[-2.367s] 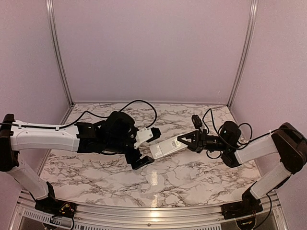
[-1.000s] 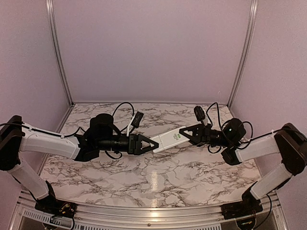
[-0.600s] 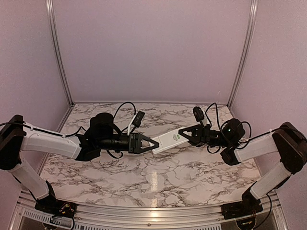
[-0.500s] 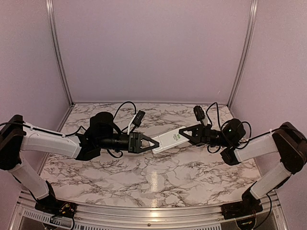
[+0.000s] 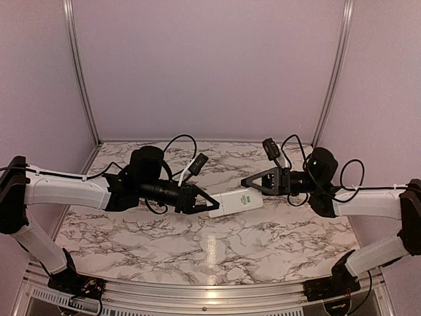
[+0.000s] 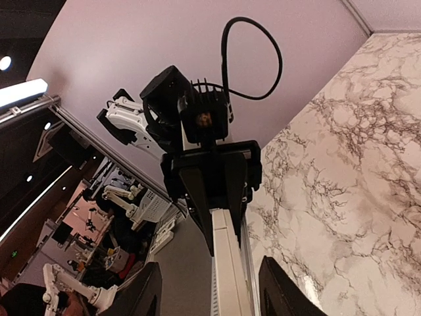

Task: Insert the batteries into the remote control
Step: Press the battery cover on the remote control, then pass from the left arm to the right

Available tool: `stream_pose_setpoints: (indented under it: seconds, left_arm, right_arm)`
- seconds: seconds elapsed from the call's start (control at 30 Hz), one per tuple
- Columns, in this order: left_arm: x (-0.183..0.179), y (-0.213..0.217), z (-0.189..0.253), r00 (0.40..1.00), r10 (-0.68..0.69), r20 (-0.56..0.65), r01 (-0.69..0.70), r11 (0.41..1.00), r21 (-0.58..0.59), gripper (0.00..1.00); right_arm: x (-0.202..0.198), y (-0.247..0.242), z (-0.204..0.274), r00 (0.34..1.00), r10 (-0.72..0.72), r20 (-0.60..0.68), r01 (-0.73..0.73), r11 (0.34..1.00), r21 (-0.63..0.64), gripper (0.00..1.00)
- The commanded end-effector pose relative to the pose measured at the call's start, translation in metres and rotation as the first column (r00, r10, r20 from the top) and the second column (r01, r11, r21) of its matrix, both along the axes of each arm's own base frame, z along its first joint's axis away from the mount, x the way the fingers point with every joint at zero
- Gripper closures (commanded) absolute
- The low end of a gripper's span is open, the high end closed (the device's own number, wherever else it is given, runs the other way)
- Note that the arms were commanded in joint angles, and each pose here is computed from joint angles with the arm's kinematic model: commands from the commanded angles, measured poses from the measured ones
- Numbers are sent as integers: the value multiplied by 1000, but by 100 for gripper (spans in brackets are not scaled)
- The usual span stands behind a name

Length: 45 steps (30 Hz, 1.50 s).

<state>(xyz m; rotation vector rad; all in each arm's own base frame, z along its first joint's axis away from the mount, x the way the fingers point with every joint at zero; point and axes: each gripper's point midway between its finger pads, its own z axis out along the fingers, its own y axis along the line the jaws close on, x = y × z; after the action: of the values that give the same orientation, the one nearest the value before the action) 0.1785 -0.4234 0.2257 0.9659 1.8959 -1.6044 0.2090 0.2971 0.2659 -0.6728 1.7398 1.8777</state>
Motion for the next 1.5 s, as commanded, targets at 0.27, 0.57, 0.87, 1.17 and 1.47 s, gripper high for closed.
stream_pose_setpoints:
  seconds: [0.27, 0.57, 0.87, 1.17, 1.47]
  left_arm:
    - [-23, 5, 7, 982, -179, 60, 173, 982, 81, 100]
    - [-33, 13, -10, 962, -267, 51, 254, 950, 183, 100]
    - [-46, 27, -26, 940, -340, 29, 319, 907, 275, 100]
    - [-49, 24, -23, 932, -362, 34, 340, 901, 269, 100]
    - [-45, 21, -28, 934, -355, 38, 331, 901, 282, 100]
  right_arm:
    - [-46, 24, -37, 975, 215, 49, -198, 952, -233, 56]
    - [-64, 31, -48, 961, 272, 43, -250, 928, -276, 74]
    - [-74, 35, -51, 951, 308, 33, -287, 915, -283, 58]
    - [-95, 55, -65, 913, 408, -4, -387, 863, -323, 64]
    - [-99, 57, -64, 904, 428, -8, -408, 857, -315, 88]
